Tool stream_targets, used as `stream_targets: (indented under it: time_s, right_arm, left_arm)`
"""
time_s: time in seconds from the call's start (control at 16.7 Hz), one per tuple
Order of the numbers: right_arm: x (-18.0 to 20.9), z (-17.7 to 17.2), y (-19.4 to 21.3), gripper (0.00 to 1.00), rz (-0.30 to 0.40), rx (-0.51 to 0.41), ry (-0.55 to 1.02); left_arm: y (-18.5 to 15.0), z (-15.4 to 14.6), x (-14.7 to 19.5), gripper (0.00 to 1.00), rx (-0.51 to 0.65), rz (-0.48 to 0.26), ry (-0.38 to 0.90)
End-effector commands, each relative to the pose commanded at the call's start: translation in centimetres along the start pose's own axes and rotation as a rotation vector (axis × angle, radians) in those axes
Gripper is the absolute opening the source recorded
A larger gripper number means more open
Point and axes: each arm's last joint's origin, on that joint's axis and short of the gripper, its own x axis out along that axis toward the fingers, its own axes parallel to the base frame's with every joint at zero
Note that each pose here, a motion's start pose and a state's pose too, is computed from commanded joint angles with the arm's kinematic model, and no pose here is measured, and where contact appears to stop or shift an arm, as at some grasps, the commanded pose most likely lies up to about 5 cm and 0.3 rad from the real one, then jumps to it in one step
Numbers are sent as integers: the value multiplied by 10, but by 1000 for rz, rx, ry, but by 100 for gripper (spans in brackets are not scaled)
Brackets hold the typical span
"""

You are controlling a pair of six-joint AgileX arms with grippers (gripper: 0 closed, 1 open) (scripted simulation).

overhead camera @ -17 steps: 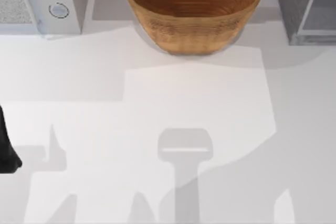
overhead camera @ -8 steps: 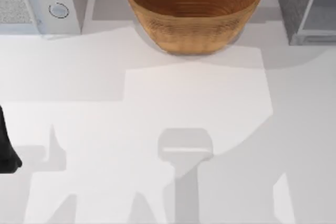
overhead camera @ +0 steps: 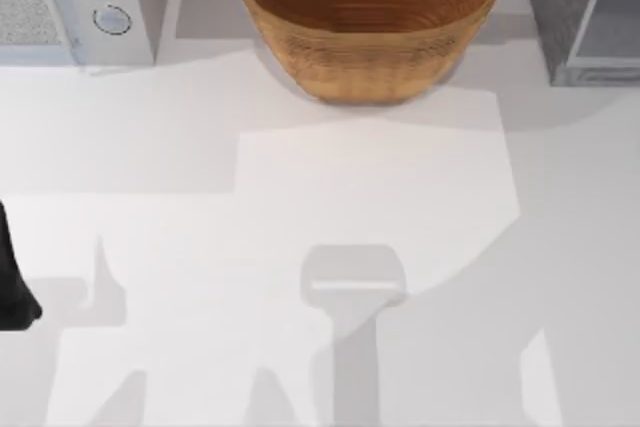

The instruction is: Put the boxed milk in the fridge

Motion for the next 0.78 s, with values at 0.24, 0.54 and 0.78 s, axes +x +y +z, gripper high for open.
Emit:
stream_targets:
  time_s: [0.24, 0.54, 0.78]
  right_arm:
    - [0, 0, 0, 75, 0, 0, 0]
    - [0, 0, 0, 100, 0, 0, 0]
    - [0, 0, 0, 100, 0, 0, 0]
  left_arm:
    - [0, 0, 0, 100, 0, 0, 0]
    - [0, 0, 0, 100, 0, 0, 0]
    - [0, 0, 0, 100, 0, 0, 0]
